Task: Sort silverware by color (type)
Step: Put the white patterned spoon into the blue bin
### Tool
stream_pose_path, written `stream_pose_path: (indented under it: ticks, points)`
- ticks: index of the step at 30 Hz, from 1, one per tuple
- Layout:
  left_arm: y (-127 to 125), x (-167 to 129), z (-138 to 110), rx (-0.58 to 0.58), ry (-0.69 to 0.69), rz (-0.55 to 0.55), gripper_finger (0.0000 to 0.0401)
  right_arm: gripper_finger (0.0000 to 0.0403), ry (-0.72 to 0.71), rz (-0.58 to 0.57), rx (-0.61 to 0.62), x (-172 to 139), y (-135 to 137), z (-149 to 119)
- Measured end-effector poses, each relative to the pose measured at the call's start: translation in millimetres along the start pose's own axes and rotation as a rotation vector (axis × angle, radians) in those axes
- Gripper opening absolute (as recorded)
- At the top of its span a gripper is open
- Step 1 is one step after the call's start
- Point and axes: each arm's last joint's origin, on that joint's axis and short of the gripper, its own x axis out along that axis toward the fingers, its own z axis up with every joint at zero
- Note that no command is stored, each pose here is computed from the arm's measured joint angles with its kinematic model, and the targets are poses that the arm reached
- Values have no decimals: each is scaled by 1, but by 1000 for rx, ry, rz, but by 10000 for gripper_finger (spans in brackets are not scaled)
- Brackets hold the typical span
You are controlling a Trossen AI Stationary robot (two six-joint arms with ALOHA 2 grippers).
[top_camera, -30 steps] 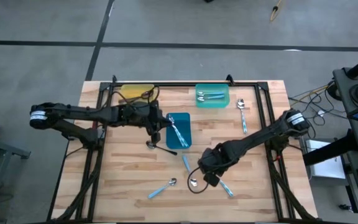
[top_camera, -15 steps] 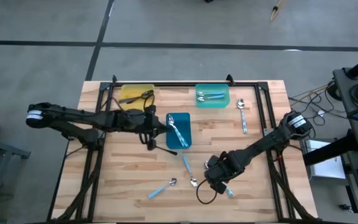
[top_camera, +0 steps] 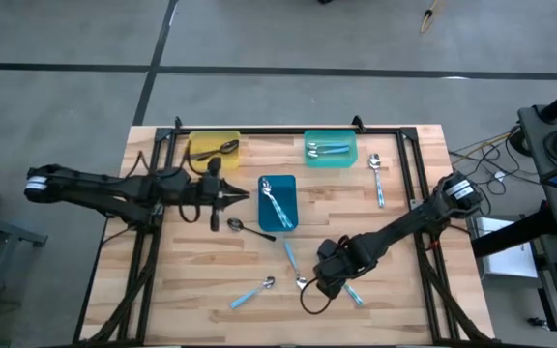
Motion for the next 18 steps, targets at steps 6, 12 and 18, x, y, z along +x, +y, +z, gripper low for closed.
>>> stream_pose_path:
  ticks: [6, 12, 18]
  points:
    - [2, -5, 18, 64, -59, 7, 15, 197, 17, -63, -37, 22, 2, 2]
    - [4, -7, 36, 121, -110, 17, 15, 189, 66, -131, -60, 53, 5, 2]
    - [5, -9, 41, 153, -125, 22, 15, 106, 106, -221, -76, 84, 2, 3]
